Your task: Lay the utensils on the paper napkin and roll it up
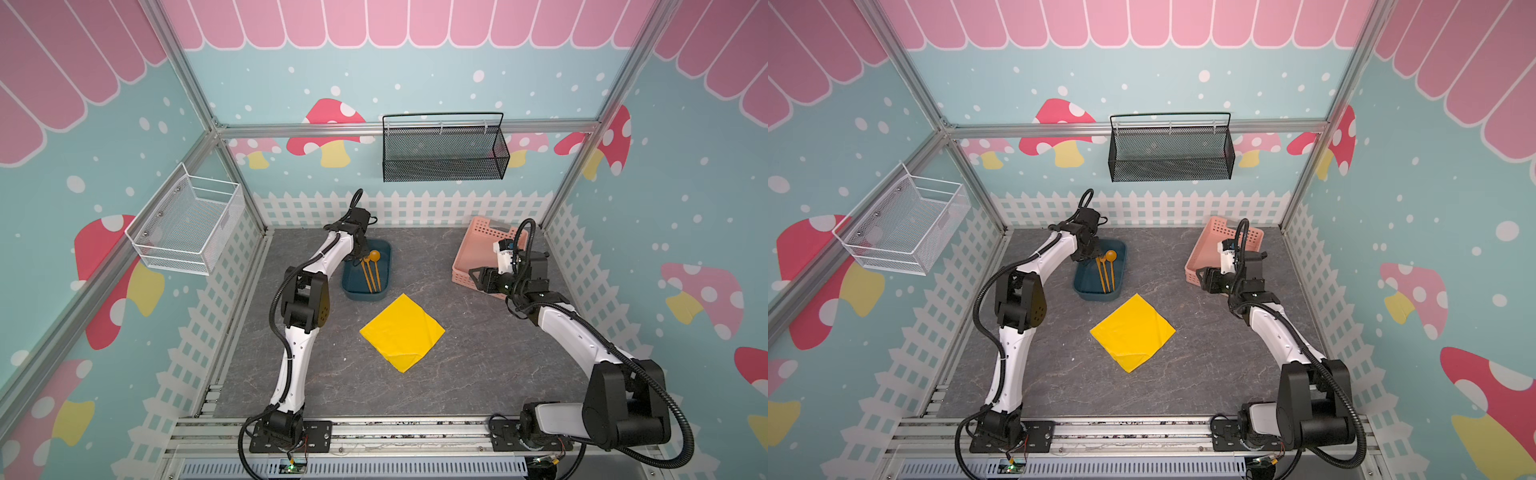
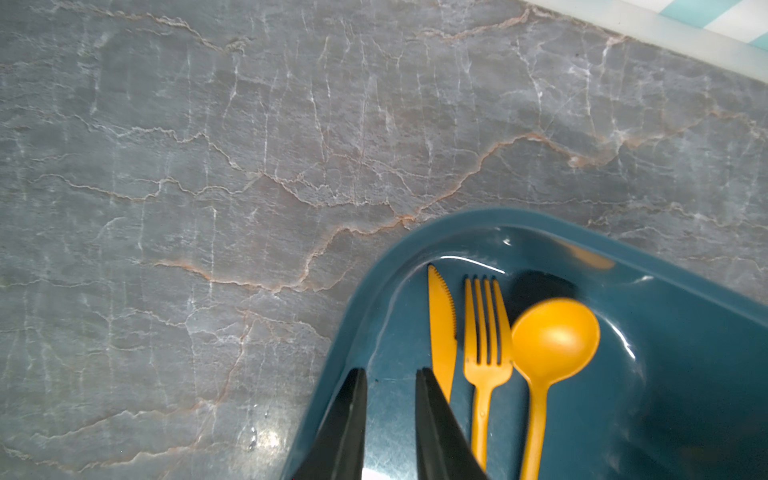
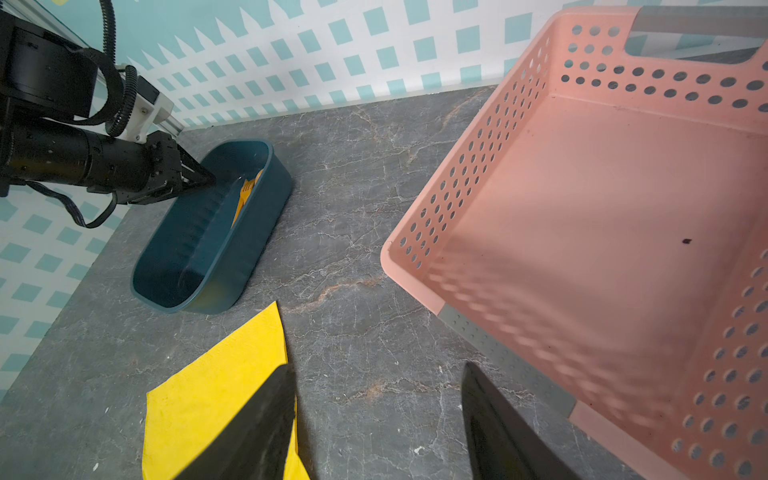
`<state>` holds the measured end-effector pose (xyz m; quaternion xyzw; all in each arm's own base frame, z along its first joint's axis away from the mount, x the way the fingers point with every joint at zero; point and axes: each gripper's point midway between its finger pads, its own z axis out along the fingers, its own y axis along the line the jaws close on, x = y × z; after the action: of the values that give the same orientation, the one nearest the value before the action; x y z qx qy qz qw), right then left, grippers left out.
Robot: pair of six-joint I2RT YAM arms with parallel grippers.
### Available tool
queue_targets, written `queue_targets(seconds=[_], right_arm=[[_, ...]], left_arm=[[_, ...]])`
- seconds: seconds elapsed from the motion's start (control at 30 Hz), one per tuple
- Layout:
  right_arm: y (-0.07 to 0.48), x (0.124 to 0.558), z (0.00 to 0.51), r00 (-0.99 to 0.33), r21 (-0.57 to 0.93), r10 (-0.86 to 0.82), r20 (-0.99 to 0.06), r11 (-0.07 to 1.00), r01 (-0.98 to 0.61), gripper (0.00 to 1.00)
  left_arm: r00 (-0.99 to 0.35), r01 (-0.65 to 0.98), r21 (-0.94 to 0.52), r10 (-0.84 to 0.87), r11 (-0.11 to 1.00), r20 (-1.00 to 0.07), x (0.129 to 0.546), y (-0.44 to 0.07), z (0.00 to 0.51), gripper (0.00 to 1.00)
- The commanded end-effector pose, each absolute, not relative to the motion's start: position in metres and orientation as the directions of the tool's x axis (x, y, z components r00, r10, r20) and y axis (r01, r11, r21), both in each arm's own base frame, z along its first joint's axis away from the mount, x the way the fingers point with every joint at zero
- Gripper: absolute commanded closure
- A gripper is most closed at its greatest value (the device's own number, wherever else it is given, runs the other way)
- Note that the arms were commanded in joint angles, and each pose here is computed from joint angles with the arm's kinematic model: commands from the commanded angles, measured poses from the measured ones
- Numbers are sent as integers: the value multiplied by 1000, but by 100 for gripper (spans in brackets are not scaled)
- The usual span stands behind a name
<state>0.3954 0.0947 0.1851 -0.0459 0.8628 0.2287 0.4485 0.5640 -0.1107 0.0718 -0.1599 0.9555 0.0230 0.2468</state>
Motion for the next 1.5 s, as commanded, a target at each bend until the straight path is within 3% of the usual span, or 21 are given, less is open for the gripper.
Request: queue_targets(seconds=[0.0, 0.37, 0.63, 1.47], right_arm=[[98, 392, 193, -583, 347, 120, -804, 890, -295, 35], [98, 391, 191, -583, 341, 111, -805, 891, -301, 35], [97, 389, 189, -594, 329, 94, -799, 895, -302, 31], [99, 392, 187, -600, 334, 92, -795, 892, -306, 30]], left_arm=[[-823, -311, -51, -295, 949, -486, 554, -127, 90, 75], [-851, -289, -84, -296, 954, -433, 535, -177, 71, 75], [-865, -285, -71, -289, 956, -410, 534, -183, 57, 78], [-920, -244, -47, -246, 969, -305, 527, -195, 14, 81]])
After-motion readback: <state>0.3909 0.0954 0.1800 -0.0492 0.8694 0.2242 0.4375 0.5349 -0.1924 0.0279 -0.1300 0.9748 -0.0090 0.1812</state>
